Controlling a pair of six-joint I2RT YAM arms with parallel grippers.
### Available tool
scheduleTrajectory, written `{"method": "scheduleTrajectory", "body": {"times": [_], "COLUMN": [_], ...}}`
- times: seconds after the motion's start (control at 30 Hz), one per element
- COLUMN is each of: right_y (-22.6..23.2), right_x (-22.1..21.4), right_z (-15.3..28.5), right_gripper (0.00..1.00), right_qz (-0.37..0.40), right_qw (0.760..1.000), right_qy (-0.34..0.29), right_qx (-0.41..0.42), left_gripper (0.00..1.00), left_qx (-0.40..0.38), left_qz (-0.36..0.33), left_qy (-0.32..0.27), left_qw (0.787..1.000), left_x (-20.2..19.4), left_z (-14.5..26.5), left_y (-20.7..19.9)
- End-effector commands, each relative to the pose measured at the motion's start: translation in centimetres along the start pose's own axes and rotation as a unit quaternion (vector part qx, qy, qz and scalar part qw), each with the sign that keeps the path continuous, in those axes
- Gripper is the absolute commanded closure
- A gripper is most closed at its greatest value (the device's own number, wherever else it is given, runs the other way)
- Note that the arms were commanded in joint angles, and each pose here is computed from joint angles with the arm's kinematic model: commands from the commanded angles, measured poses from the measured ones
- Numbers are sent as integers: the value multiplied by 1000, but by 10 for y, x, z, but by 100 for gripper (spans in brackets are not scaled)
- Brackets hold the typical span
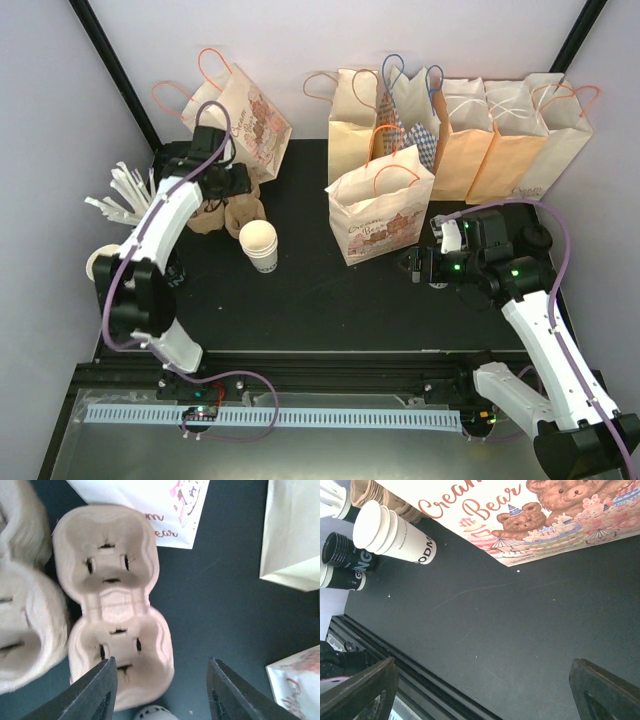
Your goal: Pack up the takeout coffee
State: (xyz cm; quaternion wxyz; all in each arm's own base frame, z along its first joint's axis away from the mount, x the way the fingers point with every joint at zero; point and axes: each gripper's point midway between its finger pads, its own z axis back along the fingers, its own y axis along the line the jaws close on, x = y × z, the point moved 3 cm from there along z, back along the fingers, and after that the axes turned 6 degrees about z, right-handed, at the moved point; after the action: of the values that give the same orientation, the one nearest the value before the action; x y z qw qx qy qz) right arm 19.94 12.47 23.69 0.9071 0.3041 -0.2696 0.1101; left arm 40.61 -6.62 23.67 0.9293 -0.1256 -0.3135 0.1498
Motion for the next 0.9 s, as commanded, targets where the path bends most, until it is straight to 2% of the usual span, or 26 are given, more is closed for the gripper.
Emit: {"method": "scheduleTrajectory", "body": {"times": [0.0, 0.13, 0.33, 0.5, 0.87], "right_y": [6, 5, 2, 5, 2], "right_x": [0, -2, -4, -2, -8], "right_z": [3, 5, 2, 4, 3], "right_gripper": [4, 4, 4, 4, 4], "right_qz": [16, 17, 15, 14, 11], "right_qw": [1000, 1000, 1000, 1000, 1000], "right_qy": [2, 0, 3, -1, 4], "right_qx": [15, 12, 8, 12, 8], "left_gripper": [53, 54, 51, 55, 60], "left_qx": [37, 80, 50, 37, 11], "left_qz": [-12, -3, 67, 127, 172], "left_qy": [80, 117, 77, 47, 57], "left_qw": [996, 990, 993, 990, 983], "left_x": [-4, -19, -41, -51, -54], "left_z": [-29, -51, -48, -48, -68], "left_y": [5, 21, 28, 39, 51]}}
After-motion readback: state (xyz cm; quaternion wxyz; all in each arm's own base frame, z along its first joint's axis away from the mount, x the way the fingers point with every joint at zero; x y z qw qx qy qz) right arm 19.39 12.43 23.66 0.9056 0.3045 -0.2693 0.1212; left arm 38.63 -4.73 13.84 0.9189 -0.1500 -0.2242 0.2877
